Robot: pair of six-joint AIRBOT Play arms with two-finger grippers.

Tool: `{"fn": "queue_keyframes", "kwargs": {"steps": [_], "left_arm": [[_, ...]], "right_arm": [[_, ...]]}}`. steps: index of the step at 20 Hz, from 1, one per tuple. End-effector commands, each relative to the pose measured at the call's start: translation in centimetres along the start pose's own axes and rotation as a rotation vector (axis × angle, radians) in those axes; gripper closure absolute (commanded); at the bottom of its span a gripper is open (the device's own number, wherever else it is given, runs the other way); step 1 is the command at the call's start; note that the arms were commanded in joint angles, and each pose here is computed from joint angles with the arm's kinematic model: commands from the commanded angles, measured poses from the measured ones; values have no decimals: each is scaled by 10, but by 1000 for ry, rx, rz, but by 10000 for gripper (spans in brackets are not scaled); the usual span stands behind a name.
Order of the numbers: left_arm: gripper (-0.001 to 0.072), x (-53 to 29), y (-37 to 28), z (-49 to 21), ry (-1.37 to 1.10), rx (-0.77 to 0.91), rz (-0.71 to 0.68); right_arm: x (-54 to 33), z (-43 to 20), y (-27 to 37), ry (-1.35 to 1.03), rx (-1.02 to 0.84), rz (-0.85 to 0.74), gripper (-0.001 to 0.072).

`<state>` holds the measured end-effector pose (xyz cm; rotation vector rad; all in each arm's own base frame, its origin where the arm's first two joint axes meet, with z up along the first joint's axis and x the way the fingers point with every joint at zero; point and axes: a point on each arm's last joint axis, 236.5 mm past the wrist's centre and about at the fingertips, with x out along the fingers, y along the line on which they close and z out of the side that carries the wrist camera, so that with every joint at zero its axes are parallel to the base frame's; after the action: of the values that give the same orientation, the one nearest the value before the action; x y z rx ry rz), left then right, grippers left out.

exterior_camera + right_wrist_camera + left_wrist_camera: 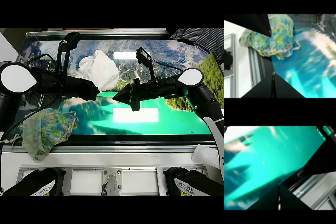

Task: Fold the clothes and pants, and hang the long-sleeved shirts on hangers.

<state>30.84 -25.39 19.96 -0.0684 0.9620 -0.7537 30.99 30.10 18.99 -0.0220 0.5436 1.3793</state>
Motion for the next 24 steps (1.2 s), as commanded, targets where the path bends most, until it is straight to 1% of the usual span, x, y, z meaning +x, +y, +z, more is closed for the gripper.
{"fn": "queue_keyframes", "kwargs": {"steps": [1,6,10,14,15,16,17,20,22,24], "left_arm": [[699,1,0,-1,3,-1,0],[700,19,9,-4,45,-19,4],[700,47,12,-4,78,-63,-30],[698,65,33,-14,140,-88,-1],[617,59,48,-17,156,-99,34],[205,51,69,-23,178,-107,94],[-13,39,97,-32,201,-147,179],[-13,-8,186,-80,243,-291,471],[-13,-40,241,-133,262,-422,646],[-13,-56,270,-186,275,-560,709]], "right_arm": [[1,-1,0,2,3,3,696],[3,-3,-3,6,11,4,696],[3,-3,-3,6,12,4,696],[3,-3,-3,6,12,4,696],[3,-3,-3,6,12,4,696],[3,-3,-3,6,12,4,696],[3,-3,-3,6,12,4,696],[3,-3,-3,6,12,4,696],[3,-3,-3,6,12,4,696],[3,-3,-3,6,12,4,695]]}}
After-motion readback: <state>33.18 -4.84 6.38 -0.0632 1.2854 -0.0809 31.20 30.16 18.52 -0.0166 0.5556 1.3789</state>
